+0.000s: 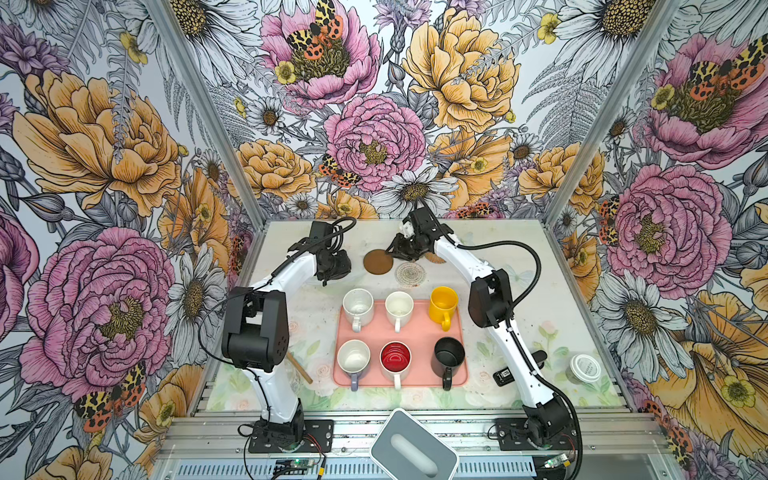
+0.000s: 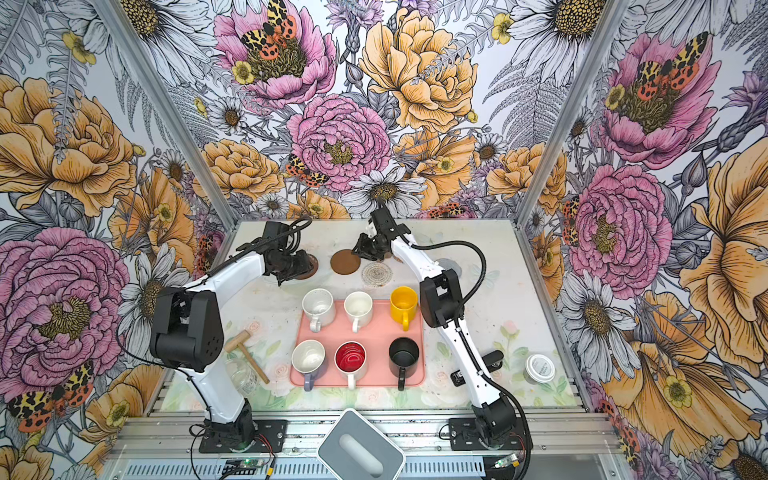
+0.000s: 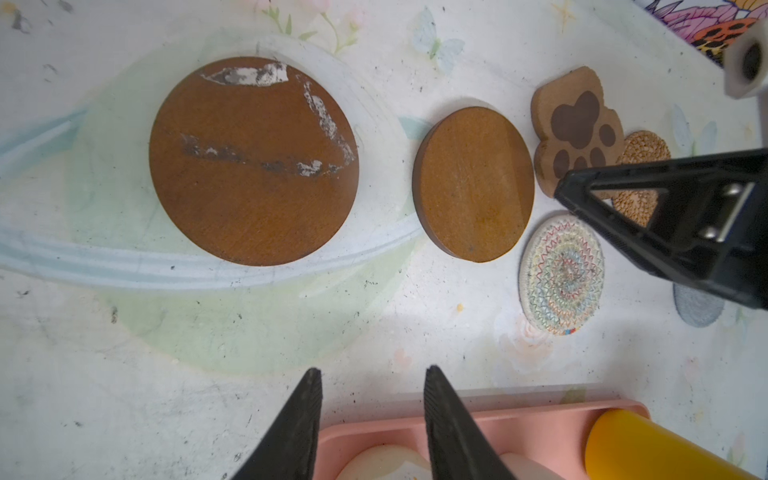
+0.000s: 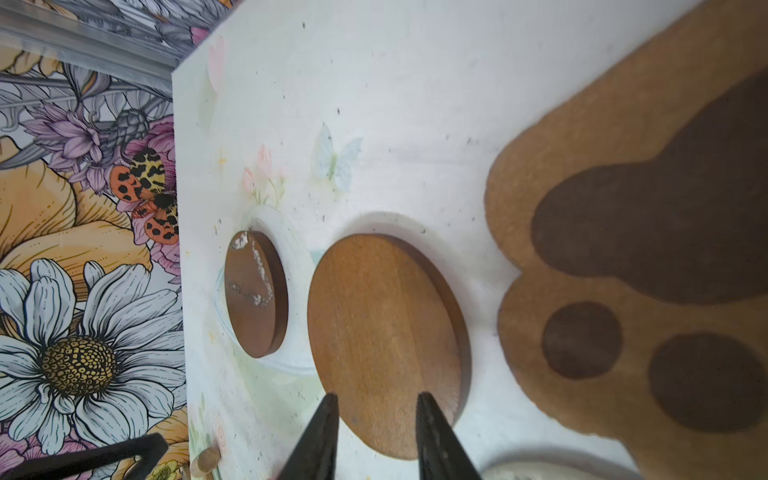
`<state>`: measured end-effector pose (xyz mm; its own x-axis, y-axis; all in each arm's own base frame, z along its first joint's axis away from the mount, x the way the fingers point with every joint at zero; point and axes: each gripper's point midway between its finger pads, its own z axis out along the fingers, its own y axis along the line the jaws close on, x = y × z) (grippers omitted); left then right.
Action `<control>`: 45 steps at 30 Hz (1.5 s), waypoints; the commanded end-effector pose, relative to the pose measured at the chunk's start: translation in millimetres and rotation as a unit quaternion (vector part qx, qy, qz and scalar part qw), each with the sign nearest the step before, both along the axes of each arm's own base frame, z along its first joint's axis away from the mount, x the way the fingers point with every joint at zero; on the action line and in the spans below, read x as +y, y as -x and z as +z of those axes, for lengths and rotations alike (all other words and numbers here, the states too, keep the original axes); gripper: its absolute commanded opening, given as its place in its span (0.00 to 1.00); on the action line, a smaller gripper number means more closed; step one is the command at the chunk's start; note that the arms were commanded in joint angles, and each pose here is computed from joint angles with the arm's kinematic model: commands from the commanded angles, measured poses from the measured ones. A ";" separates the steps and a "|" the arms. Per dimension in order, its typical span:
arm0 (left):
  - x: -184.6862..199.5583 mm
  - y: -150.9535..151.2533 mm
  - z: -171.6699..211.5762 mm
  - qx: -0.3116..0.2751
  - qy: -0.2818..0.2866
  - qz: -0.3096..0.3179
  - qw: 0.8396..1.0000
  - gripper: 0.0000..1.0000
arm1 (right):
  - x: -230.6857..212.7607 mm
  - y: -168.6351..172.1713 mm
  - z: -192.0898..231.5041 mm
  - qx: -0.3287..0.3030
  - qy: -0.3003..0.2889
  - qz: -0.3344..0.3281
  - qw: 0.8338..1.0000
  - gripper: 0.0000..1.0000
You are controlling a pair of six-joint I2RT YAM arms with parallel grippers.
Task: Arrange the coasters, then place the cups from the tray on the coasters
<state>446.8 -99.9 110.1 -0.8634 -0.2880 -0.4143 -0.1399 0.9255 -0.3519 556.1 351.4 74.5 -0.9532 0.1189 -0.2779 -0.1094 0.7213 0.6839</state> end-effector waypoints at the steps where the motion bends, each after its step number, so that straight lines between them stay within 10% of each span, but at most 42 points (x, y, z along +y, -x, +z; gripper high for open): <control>1: -9.9 -2.0 2.4 -0.008 0.016 -0.005 1.000 0.43 | -4.4 -15.6 -11.4 -0.008 -0.001 -0.022 1.000 0.35; 45: -17.1 1.3 -15.8 0.013 0.013 -0.012 1.000 0.43 | 35.4 7.2 -42.1 0.042 -0.059 0.001 0.997 0.30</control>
<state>446.6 -112.3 92.8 -0.8810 -0.2781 -0.3829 -0.1376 0.9247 -0.3549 563.5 378.9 35.0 -0.9638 0.1626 -0.2113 -0.0681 0.6161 0.7847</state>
